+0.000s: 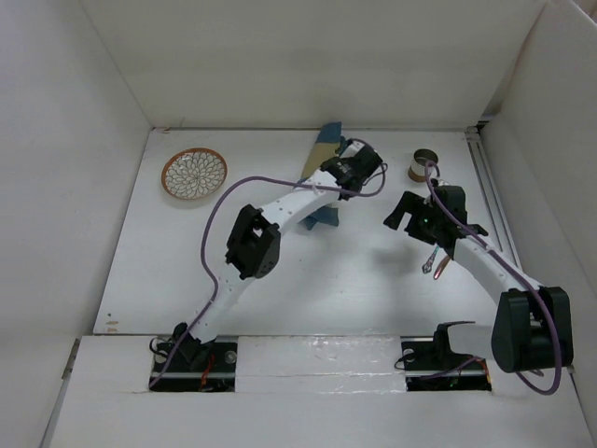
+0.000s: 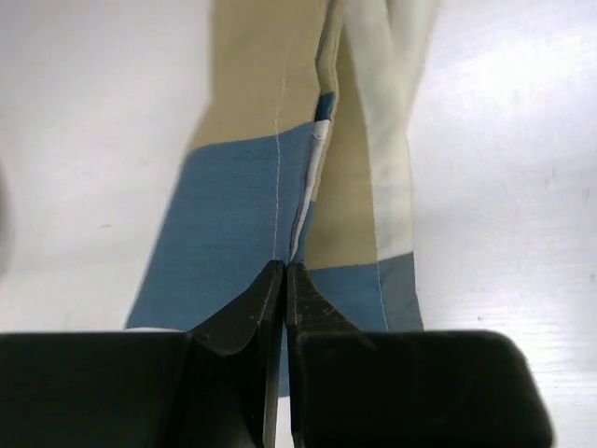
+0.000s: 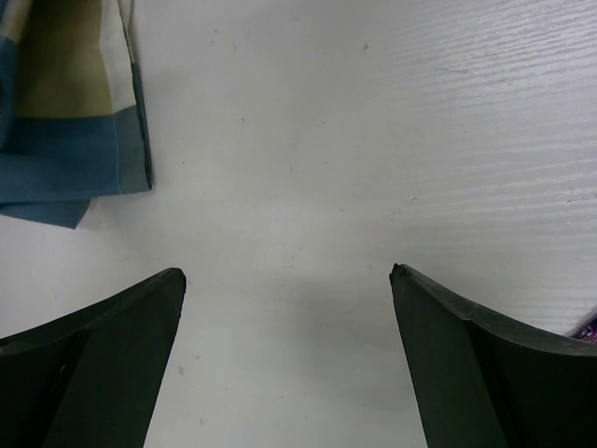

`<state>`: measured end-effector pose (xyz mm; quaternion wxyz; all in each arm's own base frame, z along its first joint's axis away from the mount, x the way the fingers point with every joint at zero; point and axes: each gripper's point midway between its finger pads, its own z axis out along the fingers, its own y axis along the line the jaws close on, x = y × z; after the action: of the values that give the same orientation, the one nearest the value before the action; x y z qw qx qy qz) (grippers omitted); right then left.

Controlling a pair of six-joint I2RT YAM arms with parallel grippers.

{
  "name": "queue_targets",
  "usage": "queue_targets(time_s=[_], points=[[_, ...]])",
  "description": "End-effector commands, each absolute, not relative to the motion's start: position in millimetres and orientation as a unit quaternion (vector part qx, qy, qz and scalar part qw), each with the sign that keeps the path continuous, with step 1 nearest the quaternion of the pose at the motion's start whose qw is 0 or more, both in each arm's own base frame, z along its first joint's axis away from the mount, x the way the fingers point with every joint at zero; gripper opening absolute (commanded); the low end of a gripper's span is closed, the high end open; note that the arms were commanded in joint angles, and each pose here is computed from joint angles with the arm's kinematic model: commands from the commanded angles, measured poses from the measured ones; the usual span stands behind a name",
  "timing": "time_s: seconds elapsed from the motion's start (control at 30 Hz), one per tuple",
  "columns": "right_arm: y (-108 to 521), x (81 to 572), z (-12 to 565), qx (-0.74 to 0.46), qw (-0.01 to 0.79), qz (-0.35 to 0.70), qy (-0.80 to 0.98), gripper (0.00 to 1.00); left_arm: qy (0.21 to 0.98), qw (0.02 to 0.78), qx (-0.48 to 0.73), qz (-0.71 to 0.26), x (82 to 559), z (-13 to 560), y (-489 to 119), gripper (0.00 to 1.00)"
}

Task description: Set the dinner table for one person

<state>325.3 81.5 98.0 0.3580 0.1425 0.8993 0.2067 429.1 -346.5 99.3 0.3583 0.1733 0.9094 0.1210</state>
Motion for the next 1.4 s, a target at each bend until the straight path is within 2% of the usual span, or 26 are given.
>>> queue_targets(time_s=[0.0,0.1,0.13,0.27,0.33,0.5,0.57,0.6,0.63,0.67,0.77,0.8,1.0,1.17,1.37], points=[[96.8,334.9,111.4,0.108,0.383,0.222,0.89,0.97,0.898,0.432,0.064,0.06,453.5,198.1,-309.4,0.0],[111.8,339.2,112.3,0.096,0.377,0.232,0.891,0.97,0.905,0.424,0.012,0.034,465.8,200.2,-280.5,0.0],[117.9,344.0,117.8,0.092,0.383,0.239,0.888,0.97,0.901,0.433,-0.004,0.017,465.7,216.9,-271.6,0.0],[174.5,349.4,124.8,0.03,0.371,0.28,0.885,0.97,0.898,0.436,-0.05,-0.02,474.9,227.9,-232.0,0.0],[199.0,364.8,129.0,0.007,0.375,0.293,0.88,0.97,0.901,0.429,-0.059,-0.018,474.7,222.9,-222.0,0.0],[257.3,368.0,128.6,-0.019,0.348,0.367,0.862,0.94,0.907,0.415,-0.062,-0.021,469.0,212.4,-216.9,0.0],[271.3,371.0,127.8,0.009,0.338,0.401,0.852,0.94,0.913,0.404,-0.058,-0.018,465.7,199.9,-216.8,0.0],[279.4,363.9,132.4,0.016,0.324,0.436,0.839,0.94,0.914,0.401,-0.055,-0.022,462.6,198.7,-217.1,0.0],[288.3,340.6,111.3,0.031,0.287,0.458,0.841,0.94,0.917,0.395,-0.054,-0.018,461.1,190.0,-216.2,0.0],[303.6,340.2,138.2,0.06,0.295,0.524,0.797,0.93,0.916,0.398,-0.053,-0.025,460.7,190.8,-217.8,0.0],[325.5,306.9,130.0,0.116,0.247,0.572,0.773,0.92,0.917,0.394,-0.056,-0.03,455.7,188.9,-217.4,0.0],[333.2,305.0,137.4,0.115,0.257,0.587,0.759,0.92,0.918,0.391,-0.054,-0.033,454.7,184.6,-218.6,0.0],[368.2,295.0,124.0,0.172,0.236,0.569,0.769,0.92,0.919,0.387,-0.063,-0.029,442.3,184.1,-210.3,0.0],[352.0,317.6,109.5,0.292,0.253,0.548,0.742,0.89,0.919,0.385,-0.073,-0.026,439.6,181.6,-207.3,0.0],[358.7,342.1,93.5,0.343,0.25,0.534,0.731,0.88,0.921,0.38,-0.074,-0.035,435.8,178.0,-209.4,0.0]])
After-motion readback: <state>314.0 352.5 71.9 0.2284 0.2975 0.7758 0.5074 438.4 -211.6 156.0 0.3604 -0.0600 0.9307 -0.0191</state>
